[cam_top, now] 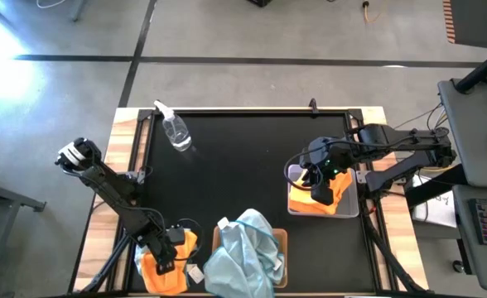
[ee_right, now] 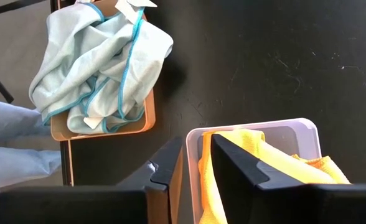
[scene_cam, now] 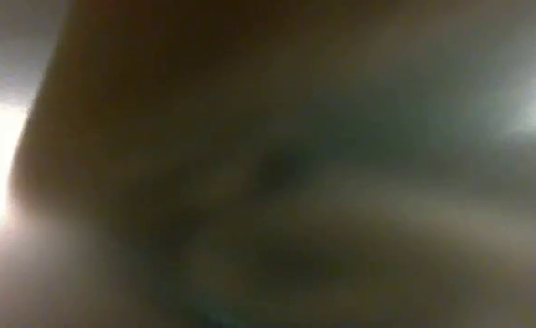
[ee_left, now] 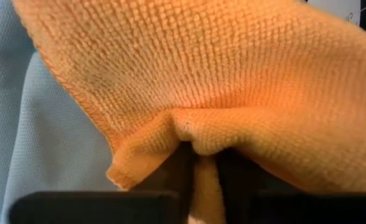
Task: Sort microfiber towel by color & place in baskets
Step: Put the orange microfiber towel into the transparent bin
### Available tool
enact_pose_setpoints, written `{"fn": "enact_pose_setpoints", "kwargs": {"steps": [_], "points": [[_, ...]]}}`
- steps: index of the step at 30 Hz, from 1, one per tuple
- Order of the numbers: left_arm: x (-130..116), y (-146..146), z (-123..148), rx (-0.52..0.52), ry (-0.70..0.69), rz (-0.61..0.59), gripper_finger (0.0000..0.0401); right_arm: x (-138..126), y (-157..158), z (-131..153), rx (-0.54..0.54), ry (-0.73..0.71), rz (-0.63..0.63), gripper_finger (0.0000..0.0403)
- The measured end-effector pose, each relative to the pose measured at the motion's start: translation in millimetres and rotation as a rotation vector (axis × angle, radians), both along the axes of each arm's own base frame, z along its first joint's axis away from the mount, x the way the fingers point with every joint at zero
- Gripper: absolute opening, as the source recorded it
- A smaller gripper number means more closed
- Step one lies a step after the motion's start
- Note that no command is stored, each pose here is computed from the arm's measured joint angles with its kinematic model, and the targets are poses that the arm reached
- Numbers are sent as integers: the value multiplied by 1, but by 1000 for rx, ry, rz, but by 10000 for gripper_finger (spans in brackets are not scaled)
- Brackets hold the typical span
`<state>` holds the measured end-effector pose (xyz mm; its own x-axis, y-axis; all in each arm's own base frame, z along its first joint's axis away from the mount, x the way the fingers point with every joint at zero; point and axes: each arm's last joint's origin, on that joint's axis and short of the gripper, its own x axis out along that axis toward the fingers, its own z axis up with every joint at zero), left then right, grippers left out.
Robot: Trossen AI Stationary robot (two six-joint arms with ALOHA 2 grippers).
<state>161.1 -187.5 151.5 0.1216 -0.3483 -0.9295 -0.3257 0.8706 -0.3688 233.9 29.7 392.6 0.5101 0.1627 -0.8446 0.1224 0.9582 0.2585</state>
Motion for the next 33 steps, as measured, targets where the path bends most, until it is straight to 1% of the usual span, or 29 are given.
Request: {"fn": "enact_pose_setpoints", "kwargs": {"steps": [3,4,9,12,15,19,21,25,33], "points": [[0,0,0,-5,5,19,11,0,0,0,0,0,-1,84],[0,0,0,-7,6,24,6,0,0,0,0,0,-1,85],[1,-2,1,-17,5,37,6,0,0,0,0,-1,-1,85],[5,-8,10,-66,9,23,2,0,0,0,1,-1,-1,81],[11,-18,27,-140,4,-1,1,0,0,0,1,-1,-2,76],[23,-32,57,-217,-82,-37,1,0,0,0,1,-2,-1,75],[28,-38,73,-238,-129,-59,1,0,0,0,0,-4,0,78],[34,-43,101,-233,-194,-82,0,0,0,0,-1,-4,2,84],[36,-45,145,-167,-183,-108,0,0,0,0,-6,-6,9,81]]}}
